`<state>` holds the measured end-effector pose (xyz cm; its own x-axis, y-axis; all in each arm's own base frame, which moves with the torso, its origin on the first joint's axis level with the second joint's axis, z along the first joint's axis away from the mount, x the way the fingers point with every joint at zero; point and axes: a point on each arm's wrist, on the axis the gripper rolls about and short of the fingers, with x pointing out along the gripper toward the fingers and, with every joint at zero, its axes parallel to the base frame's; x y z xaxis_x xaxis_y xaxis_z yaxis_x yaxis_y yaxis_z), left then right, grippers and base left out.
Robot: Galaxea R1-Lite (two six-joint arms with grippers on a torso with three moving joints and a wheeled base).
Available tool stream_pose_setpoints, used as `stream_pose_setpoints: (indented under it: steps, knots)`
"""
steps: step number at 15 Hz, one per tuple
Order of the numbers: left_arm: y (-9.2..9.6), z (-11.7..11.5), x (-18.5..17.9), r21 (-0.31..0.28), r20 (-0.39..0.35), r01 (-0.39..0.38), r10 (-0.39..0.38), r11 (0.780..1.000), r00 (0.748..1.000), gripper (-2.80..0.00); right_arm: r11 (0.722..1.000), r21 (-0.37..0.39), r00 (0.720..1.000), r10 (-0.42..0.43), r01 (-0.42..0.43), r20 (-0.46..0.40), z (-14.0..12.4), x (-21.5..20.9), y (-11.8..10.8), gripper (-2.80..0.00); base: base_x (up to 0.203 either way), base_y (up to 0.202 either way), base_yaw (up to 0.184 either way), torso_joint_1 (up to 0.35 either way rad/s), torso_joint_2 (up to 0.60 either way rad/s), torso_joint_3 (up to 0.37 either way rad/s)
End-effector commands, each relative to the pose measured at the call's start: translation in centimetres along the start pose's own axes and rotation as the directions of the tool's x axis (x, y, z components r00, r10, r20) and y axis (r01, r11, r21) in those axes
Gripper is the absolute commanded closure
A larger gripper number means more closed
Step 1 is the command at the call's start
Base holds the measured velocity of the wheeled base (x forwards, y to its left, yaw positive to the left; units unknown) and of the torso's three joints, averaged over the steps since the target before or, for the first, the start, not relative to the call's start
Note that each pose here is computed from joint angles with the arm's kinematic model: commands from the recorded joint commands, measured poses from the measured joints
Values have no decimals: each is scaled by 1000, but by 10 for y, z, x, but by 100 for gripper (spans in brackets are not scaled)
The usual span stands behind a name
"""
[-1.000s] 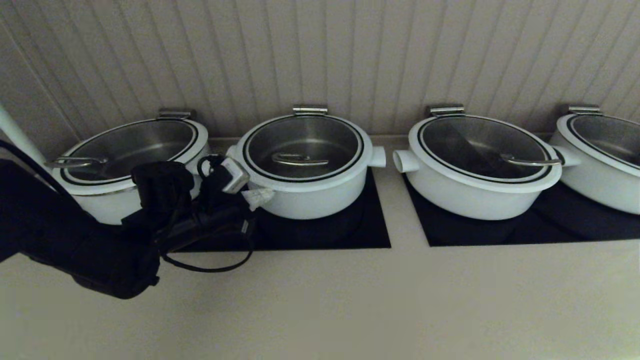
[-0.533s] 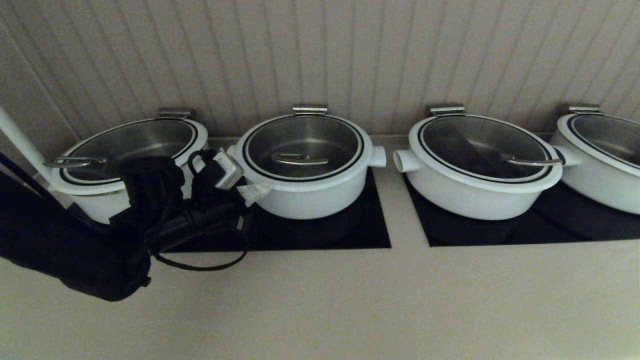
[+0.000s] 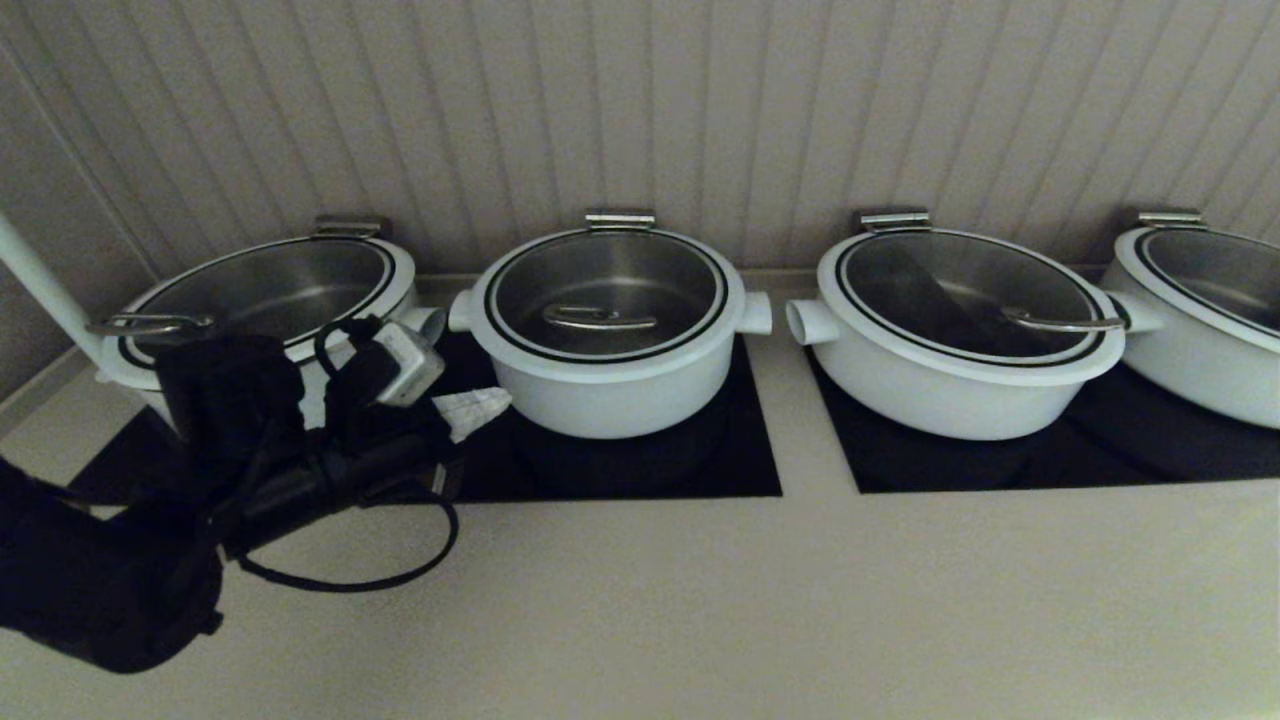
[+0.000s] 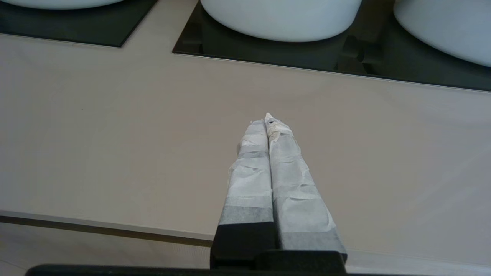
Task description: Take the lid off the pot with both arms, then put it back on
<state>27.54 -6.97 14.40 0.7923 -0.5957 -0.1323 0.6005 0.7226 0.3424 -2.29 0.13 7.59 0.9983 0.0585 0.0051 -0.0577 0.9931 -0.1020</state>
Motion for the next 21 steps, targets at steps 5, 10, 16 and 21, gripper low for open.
stream_pose_setpoints:
  steps: [5,10,16,21]
  knots:
    - [-7,-10,-103,-29,-169,-320,310,947,935,0,1000,-1,1000,1,-1,-1,0,0,0,0,0,0,0,0,0,0]
    - [-52,-23,-164,-88,-258,-455,421,886,870,0,1000,-1,1000,1,-1,-1,0,0,0,0,0,0,0,0,0,0]
    - [-99,-26,-220,-138,-264,-523,478,841,838,0,1000,-1,1000,2,-2,-2,0,0,0,0,0,0,0,0,0,0]
    - [-149,-48,-267,-178,-175,-546,520,818,836,0,1000,-1,1000,2,-2,-2,0,0,0,0,0,0,0,0,0,0]
